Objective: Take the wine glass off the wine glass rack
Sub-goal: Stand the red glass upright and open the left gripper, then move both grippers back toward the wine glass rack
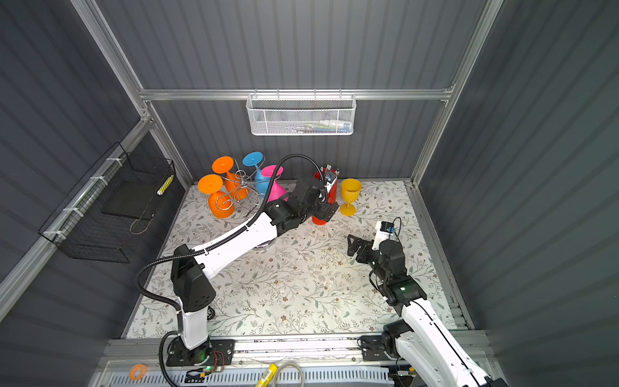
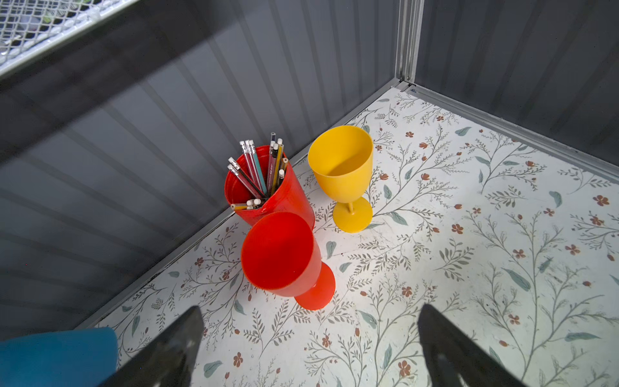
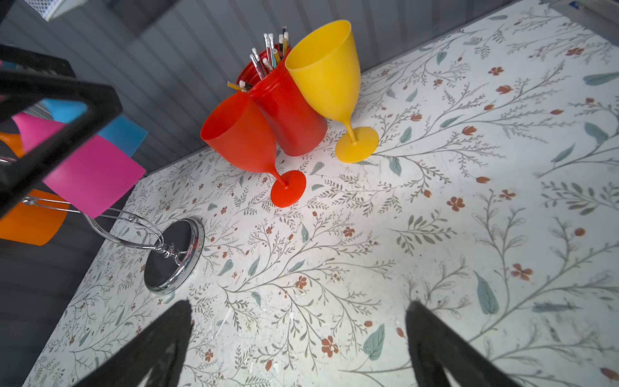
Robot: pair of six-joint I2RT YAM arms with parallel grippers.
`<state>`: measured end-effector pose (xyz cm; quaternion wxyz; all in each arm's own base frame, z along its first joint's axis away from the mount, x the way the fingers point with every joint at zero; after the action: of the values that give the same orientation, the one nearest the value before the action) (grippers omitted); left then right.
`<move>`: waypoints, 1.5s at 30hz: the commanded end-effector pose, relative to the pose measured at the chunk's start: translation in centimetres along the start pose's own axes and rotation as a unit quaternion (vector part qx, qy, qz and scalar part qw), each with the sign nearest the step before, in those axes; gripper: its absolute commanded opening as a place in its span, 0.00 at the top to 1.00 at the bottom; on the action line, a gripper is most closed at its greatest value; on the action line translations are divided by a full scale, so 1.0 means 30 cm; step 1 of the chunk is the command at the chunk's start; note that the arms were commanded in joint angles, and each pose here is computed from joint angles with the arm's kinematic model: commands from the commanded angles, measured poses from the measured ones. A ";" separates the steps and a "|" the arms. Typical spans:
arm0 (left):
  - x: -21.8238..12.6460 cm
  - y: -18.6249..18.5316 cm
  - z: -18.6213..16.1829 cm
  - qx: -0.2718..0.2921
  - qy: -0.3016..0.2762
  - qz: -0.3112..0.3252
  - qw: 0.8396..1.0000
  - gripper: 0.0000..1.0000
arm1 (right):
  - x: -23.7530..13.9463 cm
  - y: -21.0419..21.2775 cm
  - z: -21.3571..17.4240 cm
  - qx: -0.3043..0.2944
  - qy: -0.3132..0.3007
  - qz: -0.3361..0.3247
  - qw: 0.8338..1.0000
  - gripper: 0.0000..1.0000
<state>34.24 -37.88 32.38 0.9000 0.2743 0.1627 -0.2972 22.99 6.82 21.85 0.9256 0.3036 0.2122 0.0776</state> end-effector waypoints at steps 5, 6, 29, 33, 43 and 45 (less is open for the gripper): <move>-0.104 0.024 0.048 -0.020 -0.040 0.016 0.999 0.00 | -0.027 0.003 0.010 -0.014 -0.036 0.014 0.999 0.01; -0.110 0.024 0.047 -0.019 -0.041 0.016 0.999 0.00 | -0.030 0.002 0.009 -0.014 -0.038 0.014 0.999 0.01; -0.435 0.037 0.067 -0.038 -0.087 0.019 0.995 0.00 | -0.060 0.016 0.007 -0.018 -0.060 0.042 0.997 0.03; -0.488 0.073 0.046 -0.046 -0.082 0.041 0.995 0.00 | -0.066 0.036 -0.001 -0.026 -0.064 0.064 0.996 0.03; -0.586 0.165 -0.015 -0.058 -0.042 0.122 0.990 0.00 | -0.047 0.137 -0.027 -0.057 -0.056 0.125 0.989 0.04; -0.606 0.182 -0.027 -0.058 -0.036 0.137 0.988 0.00 | -0.043 0.164 -0.030 -0.062 -0.054 0.134 0.988 0.04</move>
<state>23.77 -27.72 41.96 0.9452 0.2241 0.0970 -0.2167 21.17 10.22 22.78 0.9314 0.2799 0.1469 0.1805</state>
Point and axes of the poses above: each gripper's point midway between its finger pads, its own x axis out along the fingers, its own y axis along the line the jaws close on, z = x × y, the point moved 7 cm from there along -x, back along the fingers, and after that the axes turned 10 degrees about x, right-handed, at the moved point
